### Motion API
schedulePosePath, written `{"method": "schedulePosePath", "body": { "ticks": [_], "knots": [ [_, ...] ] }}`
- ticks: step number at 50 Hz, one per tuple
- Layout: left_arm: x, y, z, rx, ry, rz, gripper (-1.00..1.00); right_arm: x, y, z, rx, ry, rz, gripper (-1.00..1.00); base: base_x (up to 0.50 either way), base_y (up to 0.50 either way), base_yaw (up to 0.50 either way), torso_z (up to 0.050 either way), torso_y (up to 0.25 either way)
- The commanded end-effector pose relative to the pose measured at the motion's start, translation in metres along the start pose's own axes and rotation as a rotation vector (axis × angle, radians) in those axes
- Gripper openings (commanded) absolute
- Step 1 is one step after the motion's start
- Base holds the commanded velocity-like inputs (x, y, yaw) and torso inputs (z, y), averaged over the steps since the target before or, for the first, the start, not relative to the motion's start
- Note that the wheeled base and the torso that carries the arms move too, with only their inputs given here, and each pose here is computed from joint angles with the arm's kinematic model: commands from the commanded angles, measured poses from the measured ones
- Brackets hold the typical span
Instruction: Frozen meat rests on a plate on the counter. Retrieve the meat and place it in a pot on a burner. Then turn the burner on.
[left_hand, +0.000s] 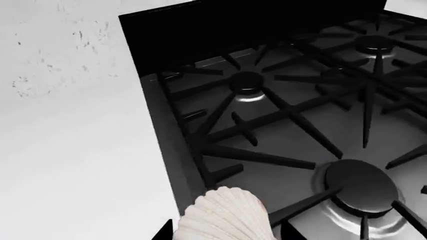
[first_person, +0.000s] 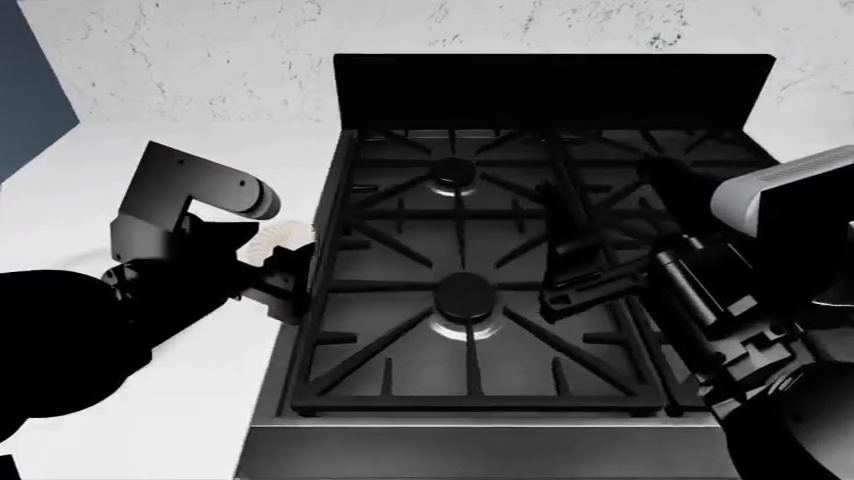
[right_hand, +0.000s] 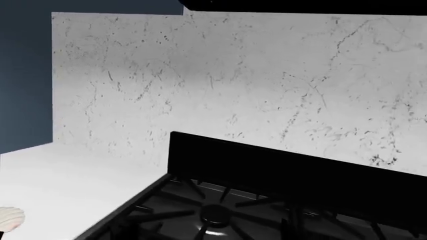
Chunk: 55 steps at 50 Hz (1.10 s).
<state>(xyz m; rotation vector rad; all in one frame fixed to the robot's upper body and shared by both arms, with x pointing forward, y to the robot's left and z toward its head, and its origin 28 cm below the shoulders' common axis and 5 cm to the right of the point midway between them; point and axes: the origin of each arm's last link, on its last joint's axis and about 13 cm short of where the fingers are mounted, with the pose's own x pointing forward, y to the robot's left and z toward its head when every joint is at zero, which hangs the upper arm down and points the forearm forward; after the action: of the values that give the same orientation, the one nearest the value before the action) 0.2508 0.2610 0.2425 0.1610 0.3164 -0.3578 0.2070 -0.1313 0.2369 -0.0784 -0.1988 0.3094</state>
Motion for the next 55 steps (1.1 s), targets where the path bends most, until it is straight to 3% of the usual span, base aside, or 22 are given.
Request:
{"method": "schedulePosePath", "body": {
  "ticks": [1, 55],
  "knots": [
    [-0.0006, -0.0011, 0.0005, -0.002, -0.001, -0.001, -1.0, -0.0007, -0.0003, -0.0005, 0.001, 0.002, 0.001, 1.0, 0.0, -0.5, 0.0, 0.0, 0.0],
    [0.0015, -0.002, 0.0002, 0.004, 0.002, -0.008, -1.0, -0.0019, -0.0009, -0.0002, -0.01, 0.002, 0.001, 1.0, 0.0, -0.5, 0.0, 0.0, 0.0]
  ]
}}
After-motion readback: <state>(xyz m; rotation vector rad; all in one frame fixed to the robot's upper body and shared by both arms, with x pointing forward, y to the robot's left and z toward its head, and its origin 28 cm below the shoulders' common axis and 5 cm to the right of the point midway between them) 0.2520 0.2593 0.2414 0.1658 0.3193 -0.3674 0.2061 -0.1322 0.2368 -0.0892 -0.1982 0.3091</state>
